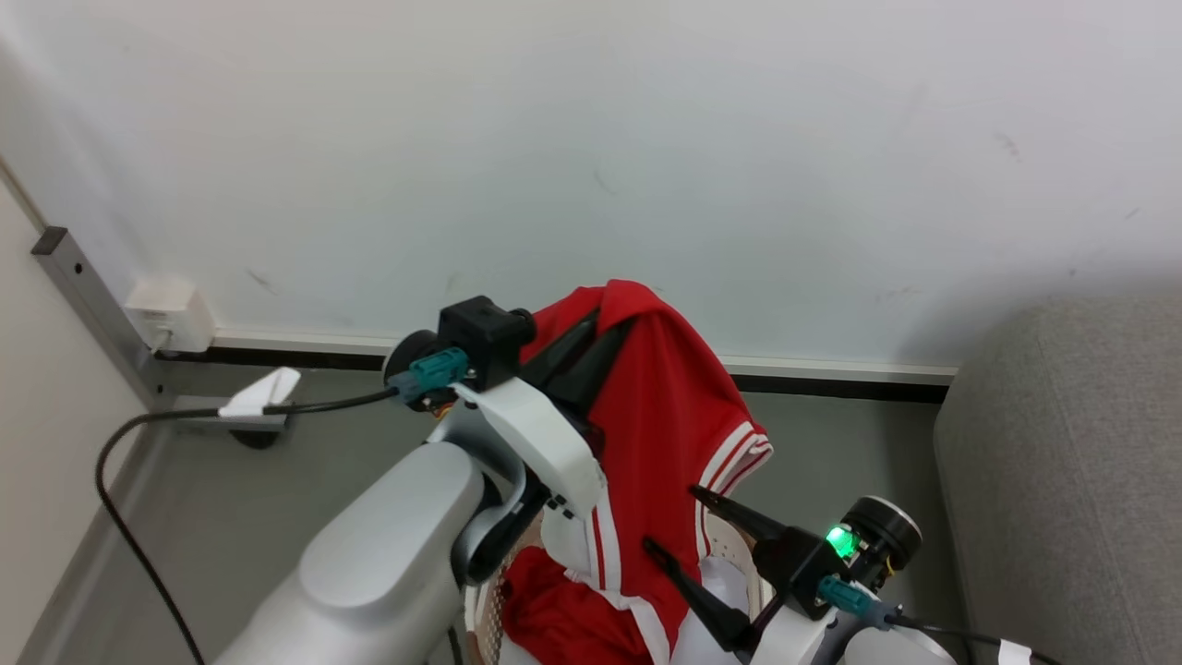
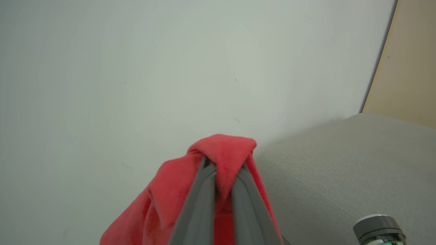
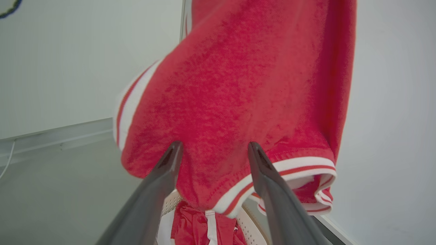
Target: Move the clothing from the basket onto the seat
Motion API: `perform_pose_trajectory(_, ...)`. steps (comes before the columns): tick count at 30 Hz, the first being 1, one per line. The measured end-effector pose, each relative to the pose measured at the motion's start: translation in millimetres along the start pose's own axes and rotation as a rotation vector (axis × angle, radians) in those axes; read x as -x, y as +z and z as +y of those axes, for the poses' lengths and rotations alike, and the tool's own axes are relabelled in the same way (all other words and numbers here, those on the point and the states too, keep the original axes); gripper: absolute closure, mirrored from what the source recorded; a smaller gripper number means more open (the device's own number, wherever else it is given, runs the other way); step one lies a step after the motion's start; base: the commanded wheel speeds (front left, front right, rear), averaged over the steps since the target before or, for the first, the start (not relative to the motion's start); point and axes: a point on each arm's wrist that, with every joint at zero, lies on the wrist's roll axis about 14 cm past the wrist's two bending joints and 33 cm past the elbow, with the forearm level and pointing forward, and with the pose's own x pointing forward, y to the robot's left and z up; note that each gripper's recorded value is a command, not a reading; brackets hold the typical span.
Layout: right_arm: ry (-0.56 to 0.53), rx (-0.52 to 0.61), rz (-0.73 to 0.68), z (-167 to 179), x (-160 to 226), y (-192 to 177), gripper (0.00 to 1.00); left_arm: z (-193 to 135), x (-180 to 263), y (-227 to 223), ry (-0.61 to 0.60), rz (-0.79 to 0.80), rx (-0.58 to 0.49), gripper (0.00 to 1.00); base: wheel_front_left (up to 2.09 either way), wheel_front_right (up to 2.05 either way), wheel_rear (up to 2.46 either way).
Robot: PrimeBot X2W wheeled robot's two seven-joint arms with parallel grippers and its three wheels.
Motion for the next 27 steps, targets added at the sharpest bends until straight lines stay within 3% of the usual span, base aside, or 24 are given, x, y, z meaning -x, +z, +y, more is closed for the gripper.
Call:
perform_pose_trajectory(6, 0.009, 0.019, 0.024, -8, -18, 0, 0.00, -15, 3, -3, -0.034, 0.009, 0.018, 1.00, 0.00, 0.00, 0.00)
perform_pose_trajectory(20, 0.018, -0.076, -0.011, -8, -57, 19, 0.00, -36, 14, -12, -0.076, 0.044, 0.040, 1.00, 0.00, 0.00, 0.00)
perform_pose_trajectory(21, 0.014, -0.080, -0.014, -9, -59, 20, 0.18, -36, 15, -12, -0.076, 0.046, 0.040, 1.00, 0.00, 0.00, 0.00)
perform_pose_trajectory(22, 0.009, -0.087, -0.014, -11, -59, 20, 0.54, -37, 15, -13, -0.077, 0.047, 0.041, 1.00, 0.00, 0.00, 0.00)
perform_pose_trajectory(23, 0.006, -0.093, -0.014, -12, -60, 20, 0.74, -37, 16, -14, -0.077, 0.049, 0.041, 1.00, 0.00, 0.00, 0.00)
perform_pose_trajectory(24, 0.005, -0.094, -0.015, -13, -61, 21, 1.00, -37, 16, -14, -0.078, 0.052, 0.042, 1.00, 0.00, 0.00, 0.00)
perform_pose_trajectory(27, 0.004, -0.093, -0.022, -13, -62, 24, 1.00, -36, 16, -16, -0.076, 0.056, 0.044, 1.00, 0.00, 0.00, 0.00)
